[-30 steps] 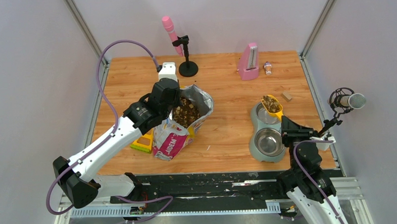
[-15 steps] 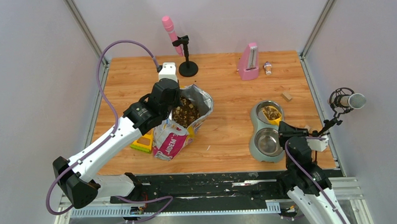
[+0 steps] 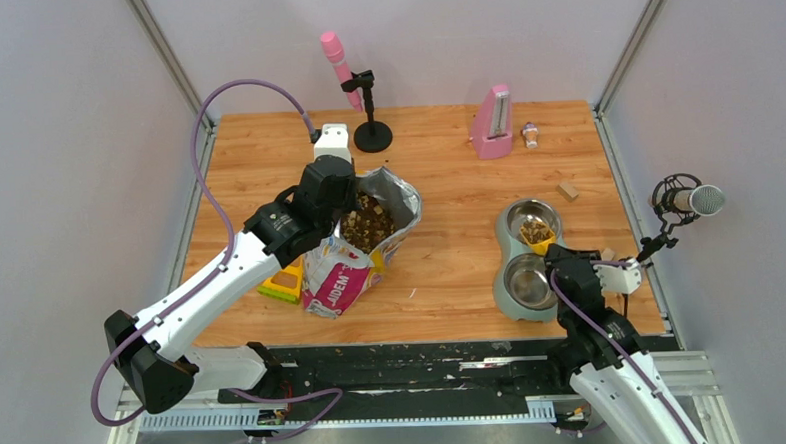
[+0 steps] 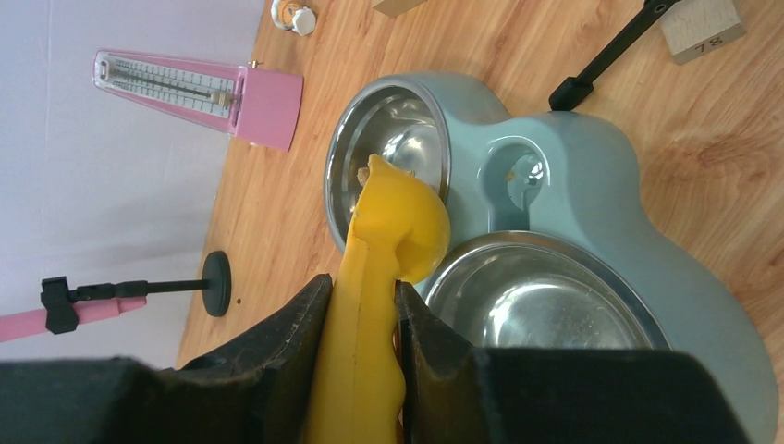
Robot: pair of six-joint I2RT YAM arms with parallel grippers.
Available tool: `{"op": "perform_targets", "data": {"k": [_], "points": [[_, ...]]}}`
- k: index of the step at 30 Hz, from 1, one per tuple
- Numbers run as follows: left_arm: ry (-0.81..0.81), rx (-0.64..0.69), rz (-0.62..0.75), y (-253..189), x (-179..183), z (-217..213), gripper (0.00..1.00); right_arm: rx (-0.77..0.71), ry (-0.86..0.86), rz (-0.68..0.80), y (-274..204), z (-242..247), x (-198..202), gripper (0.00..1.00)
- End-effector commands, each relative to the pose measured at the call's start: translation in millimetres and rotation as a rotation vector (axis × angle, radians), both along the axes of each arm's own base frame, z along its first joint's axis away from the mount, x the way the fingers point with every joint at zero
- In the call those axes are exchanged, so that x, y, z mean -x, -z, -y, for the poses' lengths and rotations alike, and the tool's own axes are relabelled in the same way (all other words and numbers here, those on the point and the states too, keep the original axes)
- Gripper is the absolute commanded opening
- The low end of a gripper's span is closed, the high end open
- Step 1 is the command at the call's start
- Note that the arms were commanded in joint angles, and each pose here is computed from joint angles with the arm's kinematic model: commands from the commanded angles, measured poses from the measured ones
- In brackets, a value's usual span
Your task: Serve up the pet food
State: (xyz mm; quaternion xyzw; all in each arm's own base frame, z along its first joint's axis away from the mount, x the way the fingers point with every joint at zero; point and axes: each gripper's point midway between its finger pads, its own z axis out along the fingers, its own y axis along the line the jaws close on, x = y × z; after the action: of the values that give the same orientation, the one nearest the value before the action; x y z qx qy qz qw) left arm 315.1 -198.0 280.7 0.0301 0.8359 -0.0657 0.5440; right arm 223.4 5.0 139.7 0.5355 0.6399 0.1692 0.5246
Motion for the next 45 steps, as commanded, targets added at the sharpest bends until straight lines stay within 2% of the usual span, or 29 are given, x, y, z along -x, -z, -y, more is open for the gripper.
{"op": "perform_targets", "data": {"k": [1, 21, 31, 37, 45], "points": [[-0.028, 0.089, 0.116, -38, -6, 0, 0.00, -0.041, 0.219, -0.001, -2, 30, 8, 0.00], [-0.059, 0.066, 0.117, -33, -6, -7, 0.00, 0.106, 0.087, -0.262, -10, 26, -16, 0.00], [-0.067, 0.064, 0.119, -33, -6, -9, 0.00, 0.112, -0.059, -0.281, -4, 13, -35, 0.00], [-0.072, 0.068, 0.122, -34, -5, -11, 0.00, 0.102, -0.169, -0.233, -9, -5, -50, 0.00], [-0.071, 0.071, 0.120, -33, -4, -11, 0.00, 0.090, -0.303, -0.274, 0, -29, -66, 0.00]]}}
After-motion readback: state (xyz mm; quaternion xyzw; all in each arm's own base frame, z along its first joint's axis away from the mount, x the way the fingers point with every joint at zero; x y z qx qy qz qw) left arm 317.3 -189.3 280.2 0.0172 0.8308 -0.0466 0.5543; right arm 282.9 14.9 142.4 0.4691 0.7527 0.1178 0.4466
